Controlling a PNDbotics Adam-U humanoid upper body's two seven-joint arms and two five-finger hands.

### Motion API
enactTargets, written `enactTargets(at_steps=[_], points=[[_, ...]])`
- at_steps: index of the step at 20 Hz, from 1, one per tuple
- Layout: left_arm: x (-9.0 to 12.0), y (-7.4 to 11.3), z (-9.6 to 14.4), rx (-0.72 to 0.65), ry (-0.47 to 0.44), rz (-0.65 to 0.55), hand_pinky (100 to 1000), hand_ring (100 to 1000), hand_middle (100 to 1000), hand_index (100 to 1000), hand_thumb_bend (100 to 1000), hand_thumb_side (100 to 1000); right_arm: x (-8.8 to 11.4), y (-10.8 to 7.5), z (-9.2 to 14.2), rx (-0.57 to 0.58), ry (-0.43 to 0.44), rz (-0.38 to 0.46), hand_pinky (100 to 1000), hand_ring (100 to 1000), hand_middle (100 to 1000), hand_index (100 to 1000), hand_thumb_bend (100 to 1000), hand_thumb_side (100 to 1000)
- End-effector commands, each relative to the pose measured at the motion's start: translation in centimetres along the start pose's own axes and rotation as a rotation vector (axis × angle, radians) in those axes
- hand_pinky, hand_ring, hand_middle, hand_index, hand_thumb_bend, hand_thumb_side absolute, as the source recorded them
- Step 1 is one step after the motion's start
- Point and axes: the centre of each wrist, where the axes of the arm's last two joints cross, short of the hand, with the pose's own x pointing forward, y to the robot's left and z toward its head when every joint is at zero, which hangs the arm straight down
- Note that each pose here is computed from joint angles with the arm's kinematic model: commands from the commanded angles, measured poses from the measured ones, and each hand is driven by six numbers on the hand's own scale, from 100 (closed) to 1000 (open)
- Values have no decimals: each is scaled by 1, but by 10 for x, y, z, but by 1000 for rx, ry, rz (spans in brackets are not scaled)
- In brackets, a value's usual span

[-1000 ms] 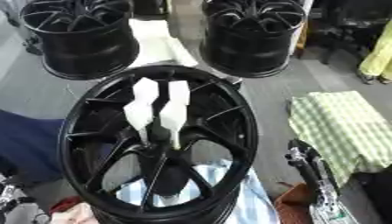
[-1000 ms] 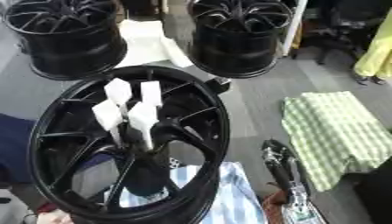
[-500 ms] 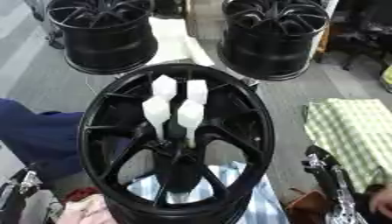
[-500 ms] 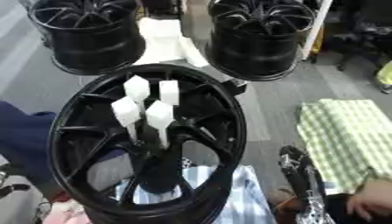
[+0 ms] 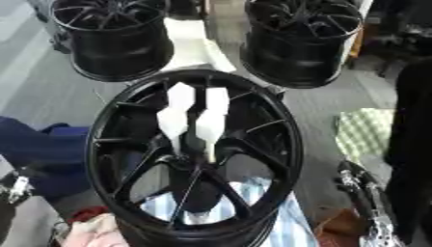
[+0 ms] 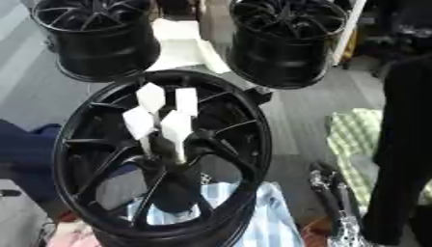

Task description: Pull the pin out of the wheel hub.

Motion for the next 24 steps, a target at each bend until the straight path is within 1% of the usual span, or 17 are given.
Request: enactTargets(at_steps=[1, 2, 4, 5, 6, 9, 11, 13, 15, 16, 20, 23, 24], points=[[66, 55, -20, -43, -215, -188, 676, 1000, 670, 852, 100, 614, 6, -8, -5, 4, -31, 28, 719, 698, 721, 858, 221, 677], [88, 68, -26, -71, -286, -245, 685, 1000, 684, 860, 100, 581, 6, -9, -5, 5, -31, 32, 719, 698, 721, 858, 221, 677], [129, 86, -38, -146, -416, -345, 697, 1000, 703, 873, 100, 538, 5, -10, -5, 6, -32, 38, 719, 698, 721, 858, 221, 678], [145, 91, -43, -191, -468, -384, 701, 1000, 709, 879, 100, 662, 5, -11, -5, 7, -32, 41, 719, 697, 721, 858, 222, 678], [161, 95, -49, -245, -516, -427, 703, 1000, 712, 881, 100, 512, 5, -11, -5, 9, -32, 45, 719, 697, 721, 858, 222, 678], [200, 98, -64, -415, -613, -546, 710, 1000, 721, 891, 100, 483, 5, -12, -5, 17, -32, 53, 718, 697, 721, 858, 221, 678], [219, 93, -74, -540, -655, -638, 715, 1000, 732, 904, 100, 476, 5, -12, -5, 25, -33, 57, 718, 697, 721, 858, 222, 677], [233, 83, -83, -667, -683, -724, 719, 1000, 739, 912, 100, 469, 5, -12, -5, 32, -32, 62, 719, 697, 721, 859, 223, 677], [242, 71, -93, -782, -699, -798, 708, 1000, 741, 917, 100, 460, 4, -12, -5, 39, -31, 67, 718, 697, 721, 859, 224, 677], [245, 66, -98, -828, -705, -826, 701, 1000, 741, 916, 100, 447, 4, -13, -5, 41, -31, 69, 718, 697, 721, 858, 225, 677], [254, 41, -118, -1006, -713, -938, 666, 1000, 742, 923, 100, 472, 3, -14, -5, 48, -30, 75, 719, 697, 721, 859, 226, 677], [255, 16, -133, -1103, -730, -1027, 539, 1000, 753, 933, 100, 445, 2, -14, -5, 52, -29, 79, 719, 697, 721, 859, 227, 677], [255, 9, -137, -1123, -737, -1055, 474, 1000, 759, 937, 100, 439, 2, -15, -5, 53, -29, 80, 719, 697, 721, 859, 227, 676]])
